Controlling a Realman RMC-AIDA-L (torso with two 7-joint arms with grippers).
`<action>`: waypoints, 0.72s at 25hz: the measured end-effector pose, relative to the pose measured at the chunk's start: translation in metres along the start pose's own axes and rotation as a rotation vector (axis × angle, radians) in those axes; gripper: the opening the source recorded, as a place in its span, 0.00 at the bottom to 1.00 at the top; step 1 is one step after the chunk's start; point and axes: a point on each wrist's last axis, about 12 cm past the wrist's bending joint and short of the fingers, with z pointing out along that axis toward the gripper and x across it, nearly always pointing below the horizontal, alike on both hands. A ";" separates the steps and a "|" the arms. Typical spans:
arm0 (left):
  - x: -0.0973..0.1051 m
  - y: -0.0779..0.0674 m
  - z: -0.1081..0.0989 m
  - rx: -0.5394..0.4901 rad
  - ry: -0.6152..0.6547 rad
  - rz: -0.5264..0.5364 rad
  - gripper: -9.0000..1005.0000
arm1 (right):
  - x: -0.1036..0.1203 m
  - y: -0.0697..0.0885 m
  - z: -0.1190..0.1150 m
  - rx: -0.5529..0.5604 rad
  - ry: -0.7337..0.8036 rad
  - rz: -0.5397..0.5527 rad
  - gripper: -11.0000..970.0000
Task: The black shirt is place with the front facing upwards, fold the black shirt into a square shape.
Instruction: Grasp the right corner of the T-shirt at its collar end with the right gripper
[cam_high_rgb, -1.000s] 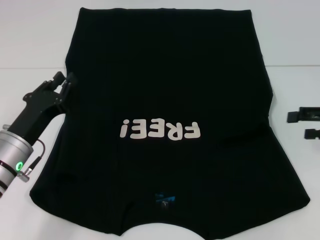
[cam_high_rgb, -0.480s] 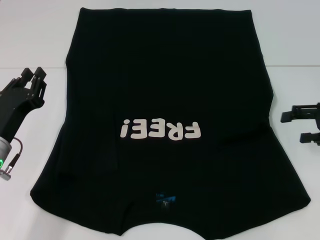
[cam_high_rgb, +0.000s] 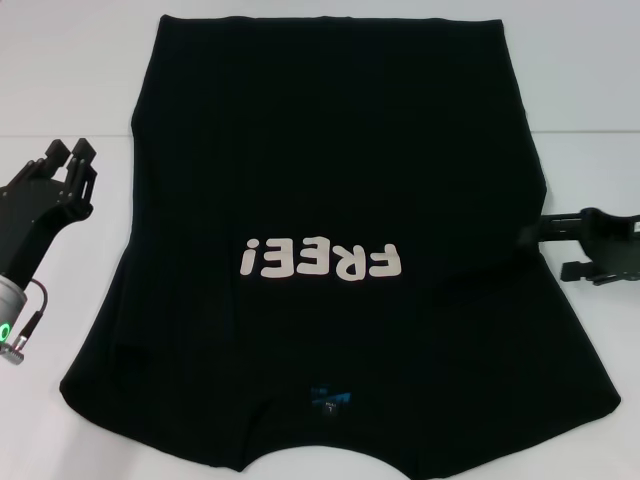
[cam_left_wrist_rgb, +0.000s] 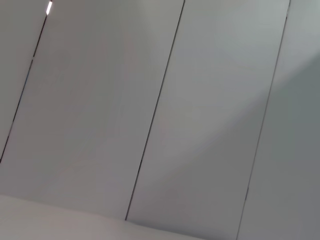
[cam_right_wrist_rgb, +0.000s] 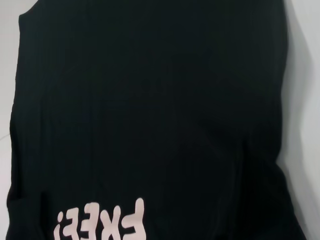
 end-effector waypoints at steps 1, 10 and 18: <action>0.000 0.000 0.000 -0.002 0.002 0.000 0.31 | 0.001 0.001 0.004 0.000 -0.004 -0.007 0.97; 0.004 0.001 -0.003 -0.016 0.015 -0.006 0.31 | 0.001 0.014 0.026 0.017 -0.049 -0.089 0.97; 0.007 -0.001 -0.006 -0.018 0.022 -0.007 0.31 | -0.003 0.030 0.049 0.023 -0.114 -0.184 0.97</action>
